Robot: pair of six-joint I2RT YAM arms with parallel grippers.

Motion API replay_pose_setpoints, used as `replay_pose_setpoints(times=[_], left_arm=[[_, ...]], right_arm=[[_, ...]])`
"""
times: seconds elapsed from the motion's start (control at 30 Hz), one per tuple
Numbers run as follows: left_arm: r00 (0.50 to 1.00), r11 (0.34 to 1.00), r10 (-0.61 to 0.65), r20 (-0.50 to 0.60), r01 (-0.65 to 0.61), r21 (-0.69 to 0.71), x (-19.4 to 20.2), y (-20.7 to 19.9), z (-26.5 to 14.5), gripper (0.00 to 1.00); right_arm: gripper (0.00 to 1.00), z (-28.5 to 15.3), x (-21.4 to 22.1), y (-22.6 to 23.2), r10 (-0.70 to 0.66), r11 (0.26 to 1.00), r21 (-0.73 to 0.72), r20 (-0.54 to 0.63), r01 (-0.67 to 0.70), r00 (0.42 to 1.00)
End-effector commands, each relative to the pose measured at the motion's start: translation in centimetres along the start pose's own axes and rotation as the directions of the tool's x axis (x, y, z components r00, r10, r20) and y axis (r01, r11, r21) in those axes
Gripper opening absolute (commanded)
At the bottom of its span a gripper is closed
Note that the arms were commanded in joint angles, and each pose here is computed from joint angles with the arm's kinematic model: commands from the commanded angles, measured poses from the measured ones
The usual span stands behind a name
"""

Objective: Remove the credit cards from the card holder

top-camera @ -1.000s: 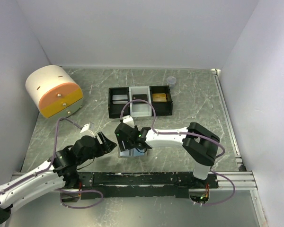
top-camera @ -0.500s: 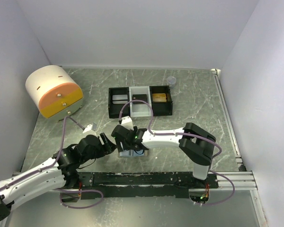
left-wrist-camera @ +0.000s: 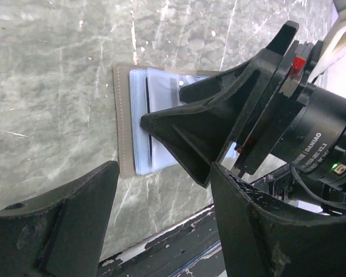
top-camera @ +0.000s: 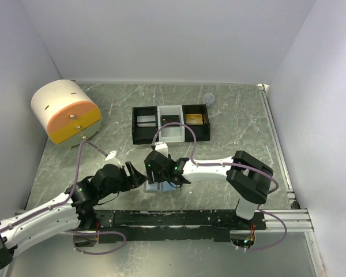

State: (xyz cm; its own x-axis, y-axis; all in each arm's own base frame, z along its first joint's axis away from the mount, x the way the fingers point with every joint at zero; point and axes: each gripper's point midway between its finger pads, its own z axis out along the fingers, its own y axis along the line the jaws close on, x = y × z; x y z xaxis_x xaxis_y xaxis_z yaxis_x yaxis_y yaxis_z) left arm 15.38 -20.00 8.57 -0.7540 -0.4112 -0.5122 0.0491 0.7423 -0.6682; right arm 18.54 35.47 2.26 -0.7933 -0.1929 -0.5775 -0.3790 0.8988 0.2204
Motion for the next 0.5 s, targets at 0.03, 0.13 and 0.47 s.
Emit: replay_pose_setpoints(times=[0.03, 0.13, 0.47], left_arm=[[0.997, 0.989, 0.061, -0.055, -0.053, 0.139, 1.1, -2.7, 0.7, 0.76], [0.994, 0.983, 0.074, -0.086, -0.058, 0.175, 1.8, -3.4, 1.3, 0.75], [0.99, 0.97, 0.073, -0.117, -0.043, 0.24, 2.9, -4.4, 2.5, 0.72]], right_arm=[[0.63, 0.6, 3.6, -0.5, 0.041, 0.997, -0.061, -0.119, -0.049, 0.992], [0.62, 0.3, 3.6, -0.5, 0.059, 0.993, -0.092, -0.112, -0.069, 0.992], [0.62, -0.1, 3.1, -0.4, 0.109, 0.978, -0.165, -0.113, -0.127, 0.988]])
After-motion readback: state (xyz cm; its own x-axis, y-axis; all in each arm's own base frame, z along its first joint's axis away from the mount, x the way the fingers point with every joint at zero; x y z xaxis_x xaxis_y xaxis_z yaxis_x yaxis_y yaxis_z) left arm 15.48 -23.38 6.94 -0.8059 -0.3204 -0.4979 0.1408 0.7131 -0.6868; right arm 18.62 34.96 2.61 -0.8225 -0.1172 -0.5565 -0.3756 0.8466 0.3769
